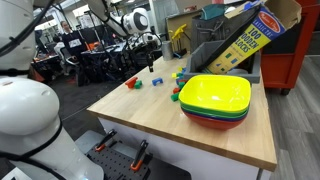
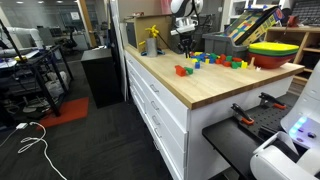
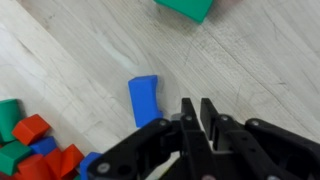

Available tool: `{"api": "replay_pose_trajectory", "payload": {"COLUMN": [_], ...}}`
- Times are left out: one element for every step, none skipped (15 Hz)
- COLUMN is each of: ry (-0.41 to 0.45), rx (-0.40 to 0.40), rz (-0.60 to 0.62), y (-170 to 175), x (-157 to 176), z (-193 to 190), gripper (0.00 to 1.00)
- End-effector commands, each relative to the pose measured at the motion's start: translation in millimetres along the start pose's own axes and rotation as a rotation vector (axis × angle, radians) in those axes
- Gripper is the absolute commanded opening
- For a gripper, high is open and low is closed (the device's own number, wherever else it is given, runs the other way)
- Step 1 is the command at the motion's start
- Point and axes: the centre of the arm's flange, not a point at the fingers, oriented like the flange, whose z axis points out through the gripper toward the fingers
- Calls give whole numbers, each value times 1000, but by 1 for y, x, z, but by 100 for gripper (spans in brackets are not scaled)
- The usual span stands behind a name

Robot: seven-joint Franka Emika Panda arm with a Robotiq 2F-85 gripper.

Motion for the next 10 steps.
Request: {"api": "replay_pose_trajectory", "payload": {"ry": [-52,-65,-86,-103,-110,-114,-120,-127,-134,-139], "rx": [41,45,43,47,50,54,56,63,64,65], "rz": [-53,-63,-71,-87,-105,-119,-131,-144,-162,-174], "y": [35,42,49,56,61,65,69,71,74,75], "x": [6,10,14,18,21,23,26,26,24,21], "z": [-5,-2,0,2,3,5,7,8,7,8], "gripper": [50,56,65,71,78,86,93,100,100,100]}}
